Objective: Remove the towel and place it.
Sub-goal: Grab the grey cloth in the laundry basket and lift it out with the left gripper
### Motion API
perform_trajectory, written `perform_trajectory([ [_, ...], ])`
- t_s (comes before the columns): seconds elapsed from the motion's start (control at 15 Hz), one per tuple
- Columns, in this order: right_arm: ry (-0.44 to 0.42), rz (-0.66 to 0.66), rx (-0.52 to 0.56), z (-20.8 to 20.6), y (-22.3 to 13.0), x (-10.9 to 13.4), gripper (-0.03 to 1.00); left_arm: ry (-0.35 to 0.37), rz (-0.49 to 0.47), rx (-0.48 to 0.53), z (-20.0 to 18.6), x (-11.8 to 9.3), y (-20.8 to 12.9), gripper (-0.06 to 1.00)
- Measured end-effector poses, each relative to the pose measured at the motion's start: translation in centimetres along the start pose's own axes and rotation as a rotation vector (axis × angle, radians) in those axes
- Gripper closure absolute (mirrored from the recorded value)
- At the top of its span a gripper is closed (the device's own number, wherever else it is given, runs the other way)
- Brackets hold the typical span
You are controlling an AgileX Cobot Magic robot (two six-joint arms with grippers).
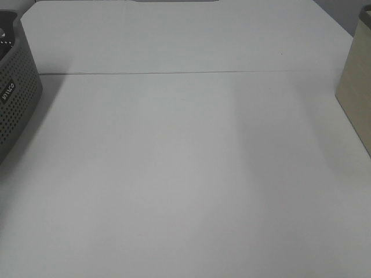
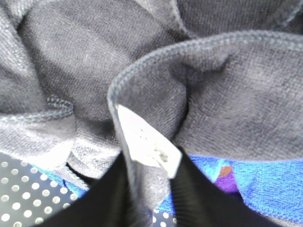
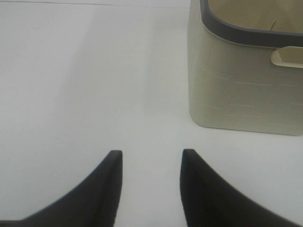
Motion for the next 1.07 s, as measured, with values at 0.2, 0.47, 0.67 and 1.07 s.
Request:
perform_trajectory([
  [0.2, 0.0, 0.0, 0.0, 0.0, 0.0, 0.0, 0.56, 0.0, 0.0, 0.0, 0.0, 0.0, 0.0, 0.73],
  [0.47, 0.0, 0.0, 0.0, 0.0, 0.0, 0.0, 0.56, 0.011, 0.006, 0.007, 0.0, 0.1, -0.1, 0.74],
  [0.67, 0.0, 0.0, 0.0, 0.0, 0.0, 0.0, 0.56, 0.019, 0.001, 0.019, 0.0, 0.2, -0.2, 0.94],
  [1.07, 0.0, 0.0, 0.0, 0.0, 0.0, 0.0, 0.56, 0.124, -0.133, -0.035, -7.1, 1.0, -0.7, 0.94],
])
Point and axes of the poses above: a point on each arm's last joint axis where the gripper is mounted, z pointing out along that axis toward the gripper, x along the wrist's bending axis when the last joint is at zero, y = z × x, the point moved 2 cm from there along z, pointing out along that axis toward the gripper, and after that the axes turned 6 degrees about z, right-handed, at the moved point
